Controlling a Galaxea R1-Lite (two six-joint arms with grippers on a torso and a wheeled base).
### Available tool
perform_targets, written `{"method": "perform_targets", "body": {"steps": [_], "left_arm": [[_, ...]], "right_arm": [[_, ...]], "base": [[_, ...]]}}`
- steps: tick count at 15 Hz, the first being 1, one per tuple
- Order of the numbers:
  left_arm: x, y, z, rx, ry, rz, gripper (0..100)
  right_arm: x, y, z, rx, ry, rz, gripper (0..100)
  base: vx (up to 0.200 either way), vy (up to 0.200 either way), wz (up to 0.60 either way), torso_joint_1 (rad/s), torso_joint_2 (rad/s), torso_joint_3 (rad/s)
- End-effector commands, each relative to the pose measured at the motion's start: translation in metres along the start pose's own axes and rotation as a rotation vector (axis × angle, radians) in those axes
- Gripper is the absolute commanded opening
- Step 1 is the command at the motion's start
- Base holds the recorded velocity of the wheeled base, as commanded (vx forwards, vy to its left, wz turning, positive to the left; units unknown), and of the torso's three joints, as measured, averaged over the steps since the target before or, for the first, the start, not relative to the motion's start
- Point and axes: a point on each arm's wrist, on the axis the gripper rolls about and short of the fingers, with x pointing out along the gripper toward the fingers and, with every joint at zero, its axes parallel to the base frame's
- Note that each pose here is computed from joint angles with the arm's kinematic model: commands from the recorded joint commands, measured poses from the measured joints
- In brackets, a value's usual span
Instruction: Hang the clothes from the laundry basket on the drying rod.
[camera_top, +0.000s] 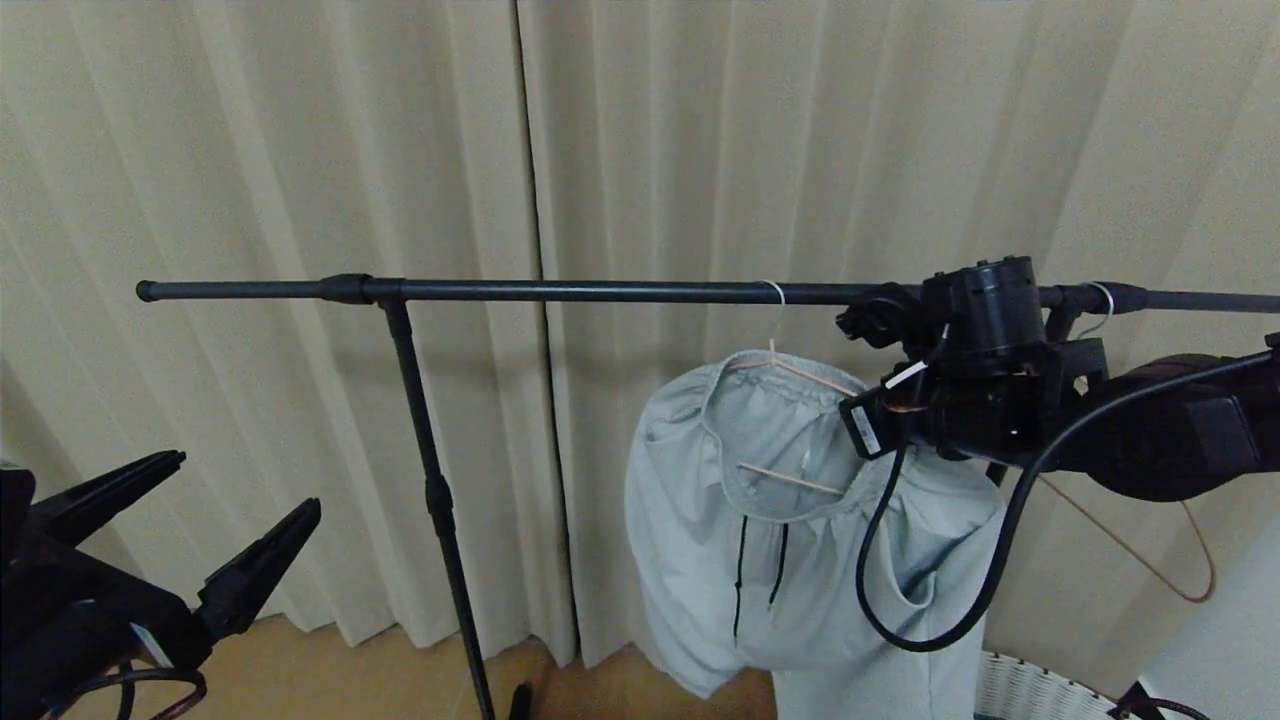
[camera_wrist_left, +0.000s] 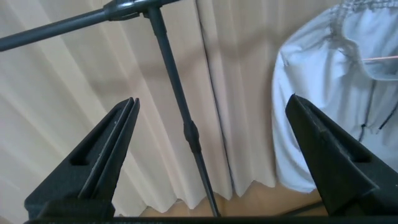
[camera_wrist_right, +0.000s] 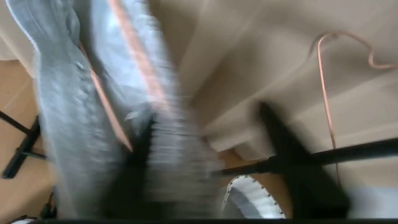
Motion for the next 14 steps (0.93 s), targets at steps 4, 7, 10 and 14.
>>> {"method": "perform_targets", "body": {"steps": [4,7,10,14], "left_arm": [[0.003,0.001,-0.002,-0.001,0.018,0.008,100],[0.002,0.001,-0.002,-0.001,0.017,0.008,100],[0.001,0.001,-0.003,0.001,0.017,0.008,100],[-0.001,0.0,-0.006,0.004,0.028,0.009,100]], "right_arm": [[-0.023,0.004,-0.002,0.075,-0.029,0.075,100],[-0.041,0.001,-0.004,0.125,-0.06,0.173,100],[-0.049,0.001,-0.015,0.142,-0.166,0.264,100],[-0.064,-0.004,-0.034,0.136,-0.222,0.245,100]], "base": [[0.0,0.0,0.0,0.0,0.0,0.0],[0.0,0.0,0.0,0.0,0.0,0.0],[0.0,0.0,0.0,0.0,0.0,0.0],[0.0,0.0,0.0,0.0,0.0,0.0]]}}
